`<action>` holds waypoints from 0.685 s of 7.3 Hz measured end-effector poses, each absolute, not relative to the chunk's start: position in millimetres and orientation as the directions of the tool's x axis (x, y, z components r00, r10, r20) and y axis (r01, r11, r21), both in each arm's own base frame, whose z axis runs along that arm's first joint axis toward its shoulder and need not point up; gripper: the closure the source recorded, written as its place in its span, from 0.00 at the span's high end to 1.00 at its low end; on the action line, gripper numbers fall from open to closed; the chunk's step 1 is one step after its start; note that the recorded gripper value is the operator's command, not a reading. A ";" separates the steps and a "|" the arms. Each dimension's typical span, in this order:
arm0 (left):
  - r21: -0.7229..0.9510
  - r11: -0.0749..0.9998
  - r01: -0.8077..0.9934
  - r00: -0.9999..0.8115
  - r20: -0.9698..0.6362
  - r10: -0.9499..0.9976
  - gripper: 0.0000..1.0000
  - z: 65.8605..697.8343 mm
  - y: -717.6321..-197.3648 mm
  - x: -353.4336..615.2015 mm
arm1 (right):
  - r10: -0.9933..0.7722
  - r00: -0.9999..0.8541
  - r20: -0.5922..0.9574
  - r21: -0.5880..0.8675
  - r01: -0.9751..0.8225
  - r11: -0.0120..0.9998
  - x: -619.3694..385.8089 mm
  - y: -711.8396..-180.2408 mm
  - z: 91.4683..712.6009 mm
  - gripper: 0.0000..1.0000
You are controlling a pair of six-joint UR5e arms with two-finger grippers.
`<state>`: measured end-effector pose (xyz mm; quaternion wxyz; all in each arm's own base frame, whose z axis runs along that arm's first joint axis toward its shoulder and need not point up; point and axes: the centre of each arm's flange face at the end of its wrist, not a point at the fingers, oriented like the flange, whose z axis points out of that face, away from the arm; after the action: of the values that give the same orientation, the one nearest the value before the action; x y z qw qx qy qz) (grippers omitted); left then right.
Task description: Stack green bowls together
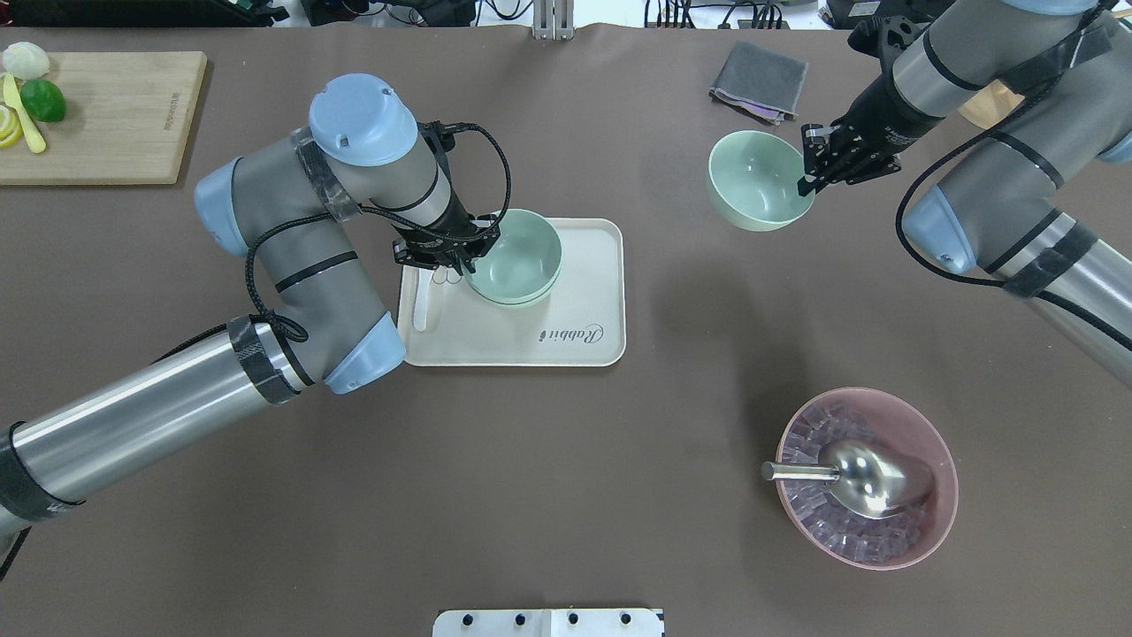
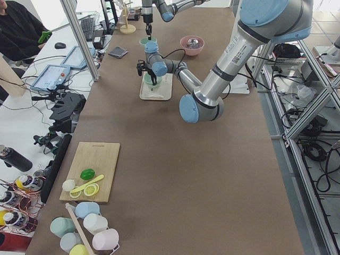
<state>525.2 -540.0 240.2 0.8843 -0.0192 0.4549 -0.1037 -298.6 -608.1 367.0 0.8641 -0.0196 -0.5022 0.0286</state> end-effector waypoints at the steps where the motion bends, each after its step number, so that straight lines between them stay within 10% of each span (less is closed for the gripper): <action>1: -0.120 0.979 0.167 0.562 -0.804 -0.194 0.98 240.5 -540.2 524.4 | 0.069 0.494 0.867 -0.063 -0.030 0.998 -298.5 -608.1 367.2 0.00; 5: -0.096 0.978 0.182 0.549 -0.816 -0.183 0.98 235.6 -545.2 513.6 | 0.068 0.490 0.869 -0.060 -0.032 0.998 -298.8 -608.4 360.4 0.00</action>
<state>513.6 -545.2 235.6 0.8800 -0.0002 0.4635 -0.1038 -298.8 -608.4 360.4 0.8629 -0.0177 -0.5043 0.0291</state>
